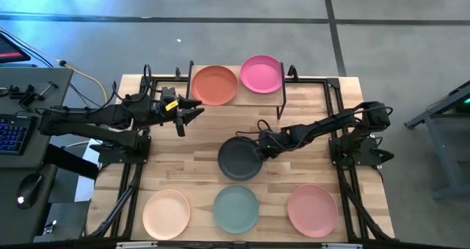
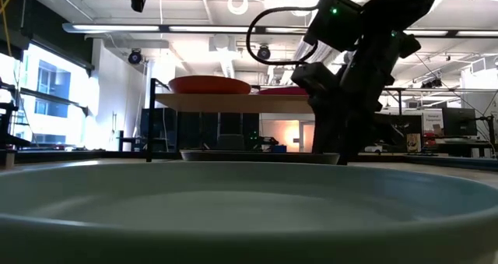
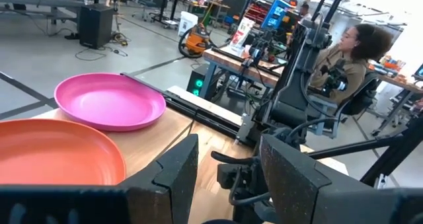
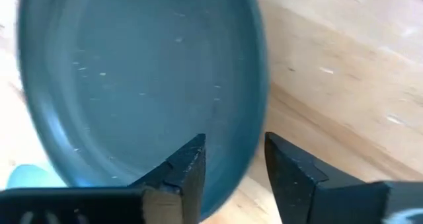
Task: Place and stack plates onto a shelf
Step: Stack the black plate on top of the pink plate on the shelf
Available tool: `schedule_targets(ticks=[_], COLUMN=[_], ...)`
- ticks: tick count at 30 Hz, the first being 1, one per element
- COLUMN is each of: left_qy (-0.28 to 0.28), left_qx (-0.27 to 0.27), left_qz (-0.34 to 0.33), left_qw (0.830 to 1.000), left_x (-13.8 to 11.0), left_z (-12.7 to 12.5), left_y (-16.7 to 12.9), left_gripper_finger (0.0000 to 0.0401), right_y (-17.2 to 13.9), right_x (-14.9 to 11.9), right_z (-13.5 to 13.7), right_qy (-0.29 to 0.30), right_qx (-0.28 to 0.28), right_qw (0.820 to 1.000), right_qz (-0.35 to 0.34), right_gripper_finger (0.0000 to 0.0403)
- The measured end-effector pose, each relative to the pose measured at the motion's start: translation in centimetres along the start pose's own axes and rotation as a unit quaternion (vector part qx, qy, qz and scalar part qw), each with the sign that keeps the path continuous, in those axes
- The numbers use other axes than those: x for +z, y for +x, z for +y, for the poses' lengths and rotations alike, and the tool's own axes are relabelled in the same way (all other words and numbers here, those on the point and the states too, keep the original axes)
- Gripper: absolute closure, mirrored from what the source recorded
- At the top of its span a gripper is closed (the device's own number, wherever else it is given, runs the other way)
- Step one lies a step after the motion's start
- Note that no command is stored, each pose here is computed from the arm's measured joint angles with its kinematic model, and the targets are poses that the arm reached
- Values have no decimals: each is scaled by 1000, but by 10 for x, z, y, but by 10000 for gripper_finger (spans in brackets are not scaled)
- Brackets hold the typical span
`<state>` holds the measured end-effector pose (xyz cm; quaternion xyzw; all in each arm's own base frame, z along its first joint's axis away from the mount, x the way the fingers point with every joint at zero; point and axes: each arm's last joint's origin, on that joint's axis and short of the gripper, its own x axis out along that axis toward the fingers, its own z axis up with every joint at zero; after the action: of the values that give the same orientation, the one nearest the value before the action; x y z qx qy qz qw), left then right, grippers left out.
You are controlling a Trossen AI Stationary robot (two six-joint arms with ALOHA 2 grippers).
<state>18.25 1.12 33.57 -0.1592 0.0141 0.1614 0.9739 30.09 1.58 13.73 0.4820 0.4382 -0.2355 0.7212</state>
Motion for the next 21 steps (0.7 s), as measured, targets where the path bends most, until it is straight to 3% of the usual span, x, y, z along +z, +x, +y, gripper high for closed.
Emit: schedule_targets(ticks=[8, 16, 21], left_qy=[0, -1, 0], left_qx=[0, -1, -1], left_qz=[0, 0, 1], left_qw=[1000, 1000, 1000], left_x=[0, 0, 0], left_z=[0, 0, 0], left_y=[0, 0, 0], left_gripper_finger=[247, 247, 247], right_y=[0, -6, -33], right_x=[-1, -1, 11], right_z=[-3, -1, 1], right_qy=[-2, -8, -15], right_qx=[-19, 0, 33], right_qw=[1000, 1000, 999], right_qz=[0, 19, 3], right_gripper_finger=[393, 400, 402])
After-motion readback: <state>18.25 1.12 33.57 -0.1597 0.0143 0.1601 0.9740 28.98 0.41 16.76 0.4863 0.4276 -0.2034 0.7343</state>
